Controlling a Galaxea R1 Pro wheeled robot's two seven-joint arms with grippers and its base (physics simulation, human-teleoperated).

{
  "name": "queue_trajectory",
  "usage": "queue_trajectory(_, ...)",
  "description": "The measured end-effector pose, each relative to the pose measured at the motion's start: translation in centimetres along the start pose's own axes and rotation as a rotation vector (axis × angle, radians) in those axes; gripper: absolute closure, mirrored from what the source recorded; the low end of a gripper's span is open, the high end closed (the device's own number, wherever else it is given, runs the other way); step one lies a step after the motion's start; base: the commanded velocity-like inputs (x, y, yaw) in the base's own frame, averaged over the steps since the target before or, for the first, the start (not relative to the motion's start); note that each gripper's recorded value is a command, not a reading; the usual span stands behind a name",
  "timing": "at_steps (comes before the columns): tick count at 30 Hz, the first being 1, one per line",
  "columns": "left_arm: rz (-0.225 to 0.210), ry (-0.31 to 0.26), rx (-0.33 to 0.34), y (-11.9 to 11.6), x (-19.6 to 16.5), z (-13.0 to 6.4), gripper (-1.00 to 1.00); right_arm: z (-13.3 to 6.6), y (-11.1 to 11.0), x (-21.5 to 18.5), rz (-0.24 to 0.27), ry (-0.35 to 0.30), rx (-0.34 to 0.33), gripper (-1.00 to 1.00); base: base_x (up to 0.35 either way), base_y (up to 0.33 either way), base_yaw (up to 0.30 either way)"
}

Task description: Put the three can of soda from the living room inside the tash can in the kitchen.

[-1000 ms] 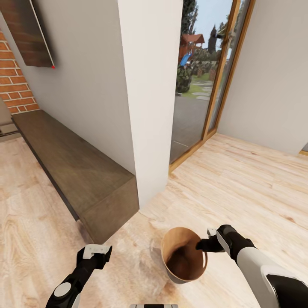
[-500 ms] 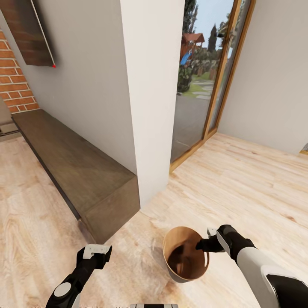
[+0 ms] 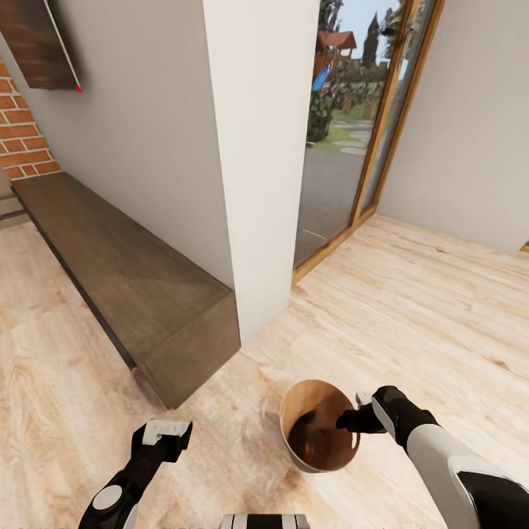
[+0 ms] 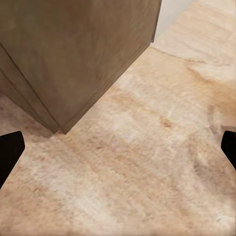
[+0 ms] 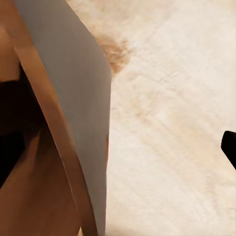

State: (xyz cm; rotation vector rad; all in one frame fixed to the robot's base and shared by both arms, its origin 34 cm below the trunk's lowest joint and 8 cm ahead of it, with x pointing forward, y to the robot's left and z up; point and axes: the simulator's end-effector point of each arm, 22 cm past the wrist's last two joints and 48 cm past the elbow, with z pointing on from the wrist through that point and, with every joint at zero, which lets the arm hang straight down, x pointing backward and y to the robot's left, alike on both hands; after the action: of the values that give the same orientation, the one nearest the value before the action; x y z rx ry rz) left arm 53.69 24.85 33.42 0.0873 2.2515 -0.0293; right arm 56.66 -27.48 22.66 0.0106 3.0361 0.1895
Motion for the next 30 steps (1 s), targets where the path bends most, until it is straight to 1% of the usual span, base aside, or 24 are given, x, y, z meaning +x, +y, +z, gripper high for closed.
queue_trajectory(5, -0.001, 0.001, 0.000, 0.0, 0.0, 0.0, -1.00, 0.0, -0.1, 0.0, 0.000, 0.000, 0.004, -1.00, 0.000, 0.000, 0.000)
queue_trajectory(6, -0.002, 0.001, 0.000, 0.0, 0.0, 0.0, -1.00, 0.0, -0.1, 0.0, 0.000, 0.000, 0.004, 1.00, 0.000, 0.000, 0.000)
queue_trajectory(10, -0.003, 0.001, 0.001, 0.0, 0.0, 0.0, -1.00, 0.0, 0.0, 0.0, -0.001, 0.000, 0.004, 1.00, 0.000, 0.000, 0.000)
queue_trajectory(11, -0.003, 0.001, 0.001, 0.0, 0.0, 0.0, -1.00, 0.0, 0.3, 0.0, 0.013, -0.001, -0.010, 1.00, 0.000, 0.000, 0.000)
queue_trajectory(12, -0.003, 0.001, 0.001, 0.0, 0.0, 0.0, -1.00, 0.0, 0.1, -0.1, 0.007, -0.003, -0.003, 1.00, 0.000, 0.000, 0.000)
queue_trajectory(24, -0.002, 0.001, 0.000, 0.0, 0.0, 0.0, -1.00, 0.0, 0.2, -0.1, 0.008, -0.004, -0.006, 1.00, 0.000, 0.000, 0.000)
queue_trajectory(30, 0.001, -0.024, -0.001, 0.0, -1.2, -0.4, -1.00, -1.1, -0.2, -0.8, -0.030, -0.024, 0.021, 1.00, 0.000, 0.000, 0.000)
